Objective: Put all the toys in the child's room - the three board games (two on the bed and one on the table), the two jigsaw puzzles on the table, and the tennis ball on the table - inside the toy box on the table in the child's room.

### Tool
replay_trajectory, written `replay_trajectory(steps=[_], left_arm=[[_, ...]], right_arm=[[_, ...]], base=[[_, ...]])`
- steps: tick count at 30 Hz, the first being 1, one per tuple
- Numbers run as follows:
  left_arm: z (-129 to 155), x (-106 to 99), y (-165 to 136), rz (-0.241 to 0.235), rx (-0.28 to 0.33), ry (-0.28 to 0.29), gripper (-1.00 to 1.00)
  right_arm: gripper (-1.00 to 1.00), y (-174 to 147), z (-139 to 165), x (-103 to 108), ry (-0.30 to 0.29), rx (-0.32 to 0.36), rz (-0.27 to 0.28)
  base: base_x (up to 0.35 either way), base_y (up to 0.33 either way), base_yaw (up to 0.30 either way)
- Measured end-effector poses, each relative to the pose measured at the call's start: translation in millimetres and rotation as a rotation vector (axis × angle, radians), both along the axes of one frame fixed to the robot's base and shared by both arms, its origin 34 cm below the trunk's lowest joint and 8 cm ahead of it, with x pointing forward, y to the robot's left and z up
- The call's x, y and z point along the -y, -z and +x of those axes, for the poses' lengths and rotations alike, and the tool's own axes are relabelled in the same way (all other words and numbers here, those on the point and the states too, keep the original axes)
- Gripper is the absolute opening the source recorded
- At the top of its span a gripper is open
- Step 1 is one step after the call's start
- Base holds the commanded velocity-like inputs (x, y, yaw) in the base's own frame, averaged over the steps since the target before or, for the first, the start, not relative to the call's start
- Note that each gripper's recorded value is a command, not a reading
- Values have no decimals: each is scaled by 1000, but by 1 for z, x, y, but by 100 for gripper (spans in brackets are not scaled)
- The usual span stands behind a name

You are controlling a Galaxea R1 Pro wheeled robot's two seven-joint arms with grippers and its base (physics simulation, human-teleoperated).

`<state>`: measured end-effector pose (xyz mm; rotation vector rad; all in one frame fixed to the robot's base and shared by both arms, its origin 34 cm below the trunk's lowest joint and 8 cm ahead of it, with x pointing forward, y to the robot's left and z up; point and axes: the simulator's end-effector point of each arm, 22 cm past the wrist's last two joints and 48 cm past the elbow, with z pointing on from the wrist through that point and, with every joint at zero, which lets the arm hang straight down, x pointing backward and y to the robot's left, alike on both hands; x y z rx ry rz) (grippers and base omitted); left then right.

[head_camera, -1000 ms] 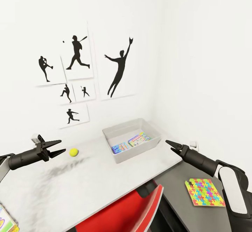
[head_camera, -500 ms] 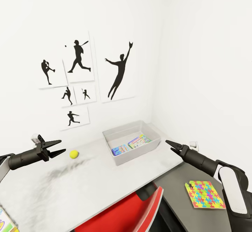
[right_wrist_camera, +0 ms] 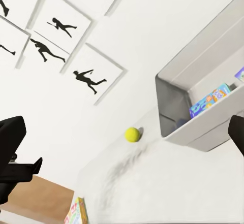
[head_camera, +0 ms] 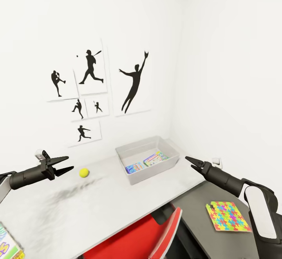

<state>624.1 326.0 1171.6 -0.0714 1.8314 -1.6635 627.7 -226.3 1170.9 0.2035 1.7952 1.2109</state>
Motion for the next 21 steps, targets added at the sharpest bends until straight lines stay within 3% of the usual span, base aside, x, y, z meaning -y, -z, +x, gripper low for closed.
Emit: replay_trajectory(steps=[9,21], left_arm=[[-2,0,-8,0,15,0,100],[-6,0,-17,1,34,0,100]], right_arm=[[100,-7,-2,0,1,14,-1],[100,-17,-6,0,2,33,-2]], base=[[-88,4,0],[-281,13,0]])
